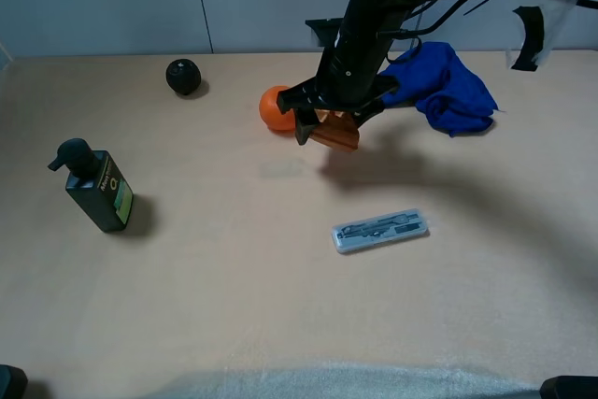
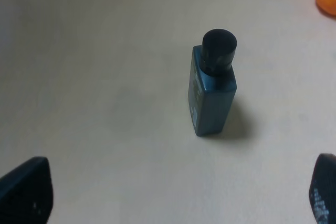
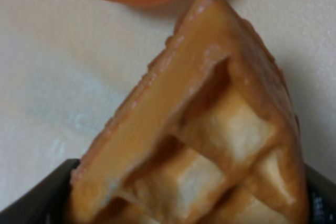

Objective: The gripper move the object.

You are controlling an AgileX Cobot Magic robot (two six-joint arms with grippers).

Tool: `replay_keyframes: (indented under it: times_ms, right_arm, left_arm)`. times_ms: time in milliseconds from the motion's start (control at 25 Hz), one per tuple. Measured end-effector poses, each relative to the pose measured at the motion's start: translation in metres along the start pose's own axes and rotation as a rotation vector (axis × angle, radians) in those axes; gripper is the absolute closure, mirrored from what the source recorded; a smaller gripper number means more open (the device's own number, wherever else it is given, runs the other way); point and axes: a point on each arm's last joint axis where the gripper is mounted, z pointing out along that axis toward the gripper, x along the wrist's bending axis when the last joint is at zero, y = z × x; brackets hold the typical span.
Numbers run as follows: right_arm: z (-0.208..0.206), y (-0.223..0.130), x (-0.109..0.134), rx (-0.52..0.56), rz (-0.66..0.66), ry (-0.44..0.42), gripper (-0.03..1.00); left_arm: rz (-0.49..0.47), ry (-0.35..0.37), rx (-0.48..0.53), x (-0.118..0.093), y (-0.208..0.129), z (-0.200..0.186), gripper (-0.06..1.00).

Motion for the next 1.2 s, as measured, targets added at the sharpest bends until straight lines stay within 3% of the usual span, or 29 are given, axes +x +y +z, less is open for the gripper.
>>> replay_keyframes:
  times_ms: [440,1200]
  right_arm:
    - [0.023,0.005,-0.007,-0.049,0.045,-0.046,0.43]
    - [0.039,0.003,-0.012,-0.019,0.046,-0.080,0.41]
  left_arm:
    - [0.000,0.000,0.000,0.000,0.000,0.000,-0.05]
    - [0.000,0.000,0.000,0.000,0.000,0.000,-0.05]
